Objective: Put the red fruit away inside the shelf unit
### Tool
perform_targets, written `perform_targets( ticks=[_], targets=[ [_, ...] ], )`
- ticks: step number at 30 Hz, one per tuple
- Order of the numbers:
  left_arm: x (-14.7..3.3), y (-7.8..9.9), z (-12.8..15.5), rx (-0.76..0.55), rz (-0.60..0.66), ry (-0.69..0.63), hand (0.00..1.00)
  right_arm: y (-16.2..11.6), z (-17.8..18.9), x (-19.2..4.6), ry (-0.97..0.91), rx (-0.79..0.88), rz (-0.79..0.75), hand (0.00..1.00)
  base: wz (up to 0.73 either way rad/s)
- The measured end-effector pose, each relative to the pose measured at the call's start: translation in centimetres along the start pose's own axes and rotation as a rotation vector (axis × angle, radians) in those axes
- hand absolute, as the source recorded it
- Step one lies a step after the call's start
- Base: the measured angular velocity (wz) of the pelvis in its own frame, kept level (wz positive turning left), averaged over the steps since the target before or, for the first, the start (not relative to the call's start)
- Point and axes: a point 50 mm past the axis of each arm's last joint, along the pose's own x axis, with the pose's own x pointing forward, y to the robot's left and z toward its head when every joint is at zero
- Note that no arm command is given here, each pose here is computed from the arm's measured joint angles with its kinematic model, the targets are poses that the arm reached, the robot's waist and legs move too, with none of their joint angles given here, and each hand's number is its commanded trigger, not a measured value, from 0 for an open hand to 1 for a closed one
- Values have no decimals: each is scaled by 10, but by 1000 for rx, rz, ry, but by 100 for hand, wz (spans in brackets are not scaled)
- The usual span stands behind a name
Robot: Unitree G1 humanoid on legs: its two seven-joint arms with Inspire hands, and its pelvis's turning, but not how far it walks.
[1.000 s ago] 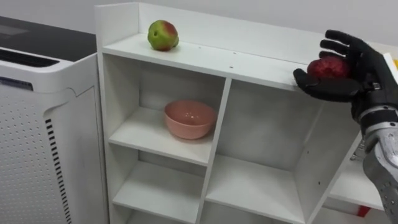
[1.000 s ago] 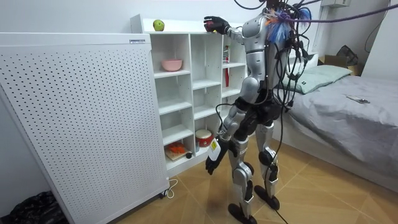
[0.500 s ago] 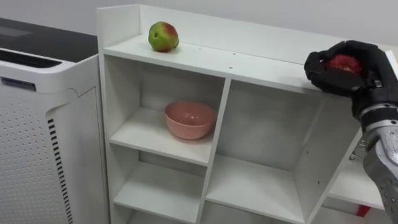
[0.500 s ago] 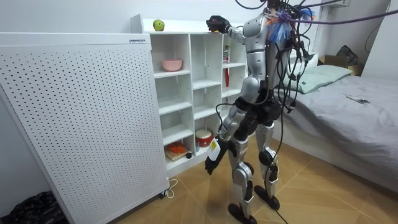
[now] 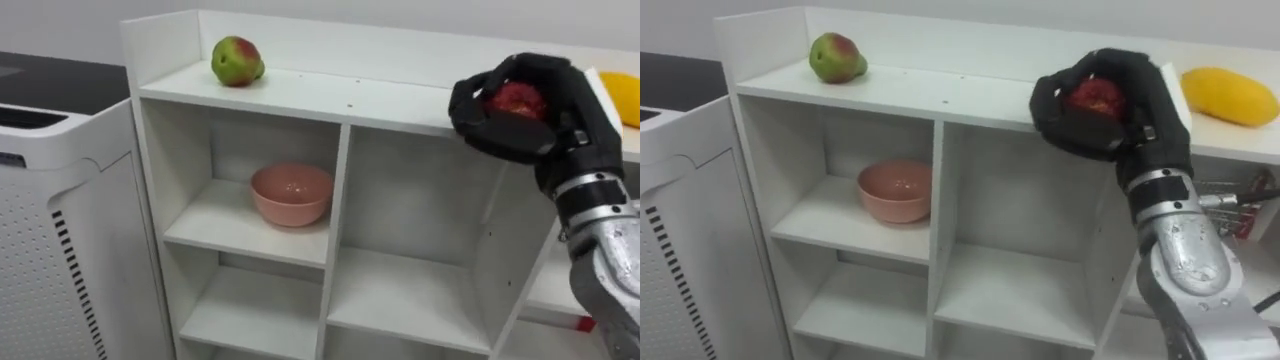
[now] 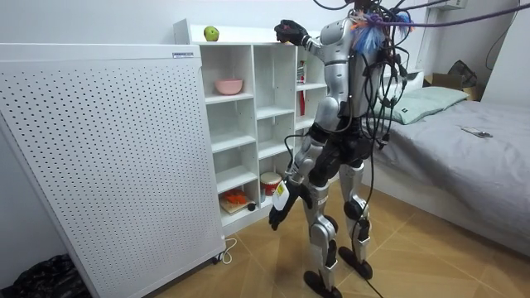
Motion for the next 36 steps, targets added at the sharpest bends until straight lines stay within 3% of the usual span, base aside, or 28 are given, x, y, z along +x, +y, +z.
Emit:
perform_targets(
  ticks=[7, 13, 18, 25, 32, 36],
  targets=[
    [0, -7, 0, 28, -28, -7, 0, 35, 28, -12, -136, 81, 146, 100, -4],
    [-1, -9, 2, 33, -14, -17, 0, 52, 16, -34, -79, 159, 233, 100, 1],
    [-2, -22, 13, 51, -22, -39, 0, 66, -32, -57, 139, 219, 250, 100, -7],
    [1, -20, 28, 2, 1, -51, 0, 66, -116, -96, 528, 281, 139, 100, 9],
    [2, -17, 35, -31, 5, -74, 0, 57, -160, -126, 756, 307, -20, 100, 0],
    [2, -19, 37, -95, -9, -71, 0, 47, -174, -130, 829, 427, -146, 100, 7]
  ],
)
